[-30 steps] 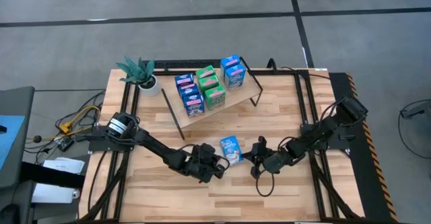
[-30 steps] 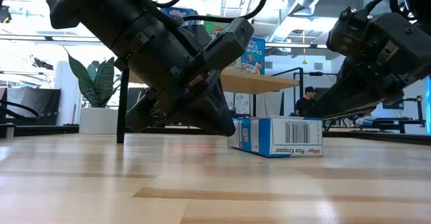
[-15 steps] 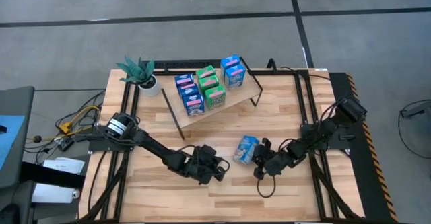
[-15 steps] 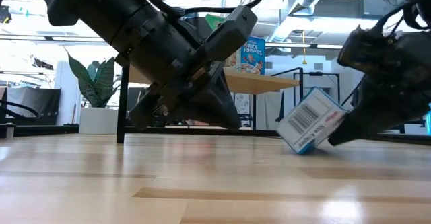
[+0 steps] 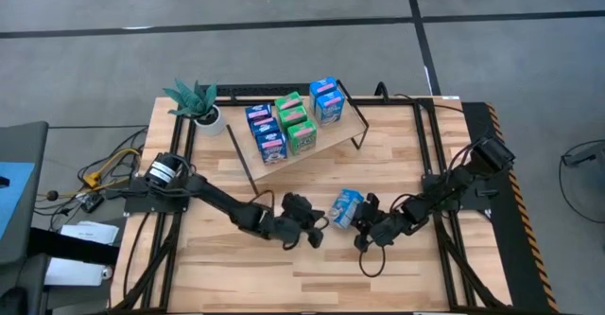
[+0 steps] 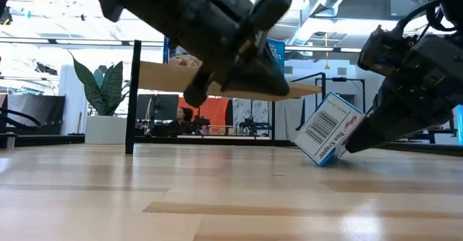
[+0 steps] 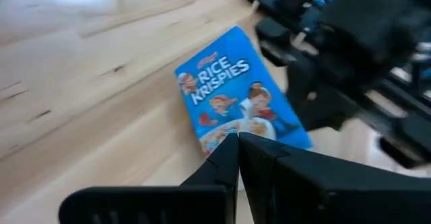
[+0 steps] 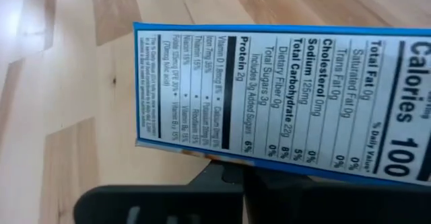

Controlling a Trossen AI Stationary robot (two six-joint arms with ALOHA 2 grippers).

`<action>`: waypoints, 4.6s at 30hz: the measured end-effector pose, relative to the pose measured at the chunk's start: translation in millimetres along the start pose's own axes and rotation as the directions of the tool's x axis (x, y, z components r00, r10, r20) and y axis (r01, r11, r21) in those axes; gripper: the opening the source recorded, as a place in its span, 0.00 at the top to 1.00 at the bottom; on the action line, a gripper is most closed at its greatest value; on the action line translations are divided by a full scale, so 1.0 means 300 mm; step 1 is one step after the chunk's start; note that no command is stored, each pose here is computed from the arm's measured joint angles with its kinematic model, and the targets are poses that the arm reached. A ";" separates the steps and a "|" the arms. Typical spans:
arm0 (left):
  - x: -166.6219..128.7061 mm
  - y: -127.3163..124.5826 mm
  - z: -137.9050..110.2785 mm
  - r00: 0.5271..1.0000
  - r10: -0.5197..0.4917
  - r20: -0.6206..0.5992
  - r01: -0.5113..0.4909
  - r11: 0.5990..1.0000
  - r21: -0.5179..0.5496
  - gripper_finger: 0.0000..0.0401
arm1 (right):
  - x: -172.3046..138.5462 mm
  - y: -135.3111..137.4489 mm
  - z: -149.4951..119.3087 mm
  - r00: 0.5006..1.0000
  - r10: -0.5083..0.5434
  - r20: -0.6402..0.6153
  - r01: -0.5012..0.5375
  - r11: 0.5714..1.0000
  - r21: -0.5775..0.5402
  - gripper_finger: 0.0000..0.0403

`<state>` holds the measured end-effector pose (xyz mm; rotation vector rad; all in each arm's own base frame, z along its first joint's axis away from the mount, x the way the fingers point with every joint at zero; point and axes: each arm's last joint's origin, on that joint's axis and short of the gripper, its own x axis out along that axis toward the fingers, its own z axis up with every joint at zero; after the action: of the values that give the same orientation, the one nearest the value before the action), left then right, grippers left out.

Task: Stack cereal on shelf
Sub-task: Put the light blue cereal box on the shelf and align it with the other light blue cereal boxes

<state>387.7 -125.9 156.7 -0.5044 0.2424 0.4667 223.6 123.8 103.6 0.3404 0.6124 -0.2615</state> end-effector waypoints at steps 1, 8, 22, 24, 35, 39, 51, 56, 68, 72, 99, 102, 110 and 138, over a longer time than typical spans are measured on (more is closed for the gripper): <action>0.009 0.009 0.002 1.000 0.007 -0.007 -0.007 1.000 0.003 1.00 | 0.000 0.004 0.003 1.000 0.002 0.002 -0.002 1.000 0.000 0.97; 0.053 0.060 0.021 0.999 0.029 -0.035 -0.029 1.000 0.011 1.00 | 0.001 0.027 0.022 0.999 0.034 0.005 -0.034 0.999 -0.002 0.97; 0.057 0.068 0.017 0.997 0.018 -0.079 -0.017 1.000 0.021 1.00 | -0.036 0.032 0.077 0.996 0.086 0.033 -0.086 0.996 -0.013 0.95; 0.057 0.070 0.015 0.996 0.022 -0.084 -0.020 0.999 0.026 1.00 | -0.043 0.021 0.088 0.997 0.072 0.030 -0.071 0.997 -0.025 0.95; 0.055 0.080 0.004 0.992 0.048 -0.113 -0.043 0.998 0.050 1.00 | -0.148 -0.014 0.171 0.991 0.132 -0.003 -0.131 0.983 -0.125 0.90; 0.055 0.081 0.000 0.990 0.042 -0.134 -0.035 0.998 0.055 1.00 | -0.236 -0.067 0.197 0.975 0.183 -0.125 -0.203 0.964 -0.170 0.74; 0.053 0.090 -0.008 0.985 0.063 -0.160 -0.052 0.996 0.074 1.00 | -0.278 -0.202 0.282 0.997 0.044 -0.063 -0.072 0.814 -0.576 0.16; 0.058 0.096 -0.005 0.984 0.071 -0.162 -0.060 0.995 0.075 1.00 | -0.223 -0.221 0.299 0.997 -0.009 -0.078 -0.050 0.687 -0.725 0.15; 0.059 0.103 -0.006 0.982 0.084 -0.171 -0.071 0.994 0.084 1.00 | -0.096 -0.252 0.400 0.972 -0.021 -0.232 -0.171 0.613 -0.771 0.16; 0.059 0.104 -0.007 0.981 0.087 -0.174 -0.073 0.994 0.086 1.00 | -0.059 -0.246 0.406 0.962 -0.002 -0.272 -0.225 0.556 -0.800 0.16; 0.058 0.109 -0.011 0.978 0.098 -0.185 -0.081 0.992 0.098 1.00 | -0.007 -0.238 0.389 0.922 0.034 -0.385 -0.349 0.501 -0.792 0.54; 0.058 0.104 -0.011 0.977 0.074 -0.199 -0.058 0.995 0.087 1.00 | -0.020 -0.239 0.391 0.914 0.023 -0.404 -0.358 0.514 -0.780 0.61; 0.022 0.063 0.061 0.972 -0.065 -0.226 0.072 0.997 0.020 1.00 | -0.056 -0.215 0.466 0.910 -0.009 -0.415 -0.342 0.550 -0.762 0.62; -0.111 -0.025 0.355 0.969 -0.031 -0.243 0.135 0.896 0.423 0.16 | -0.129 -0.156 0.549 0.951 -0.115 -0.286 -0.177 0.557 -0.811 0.62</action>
<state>374.0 -89.1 261.4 -0.1229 0.5353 0.2549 262.1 22.8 242.1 -0.5664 0.9745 0.1519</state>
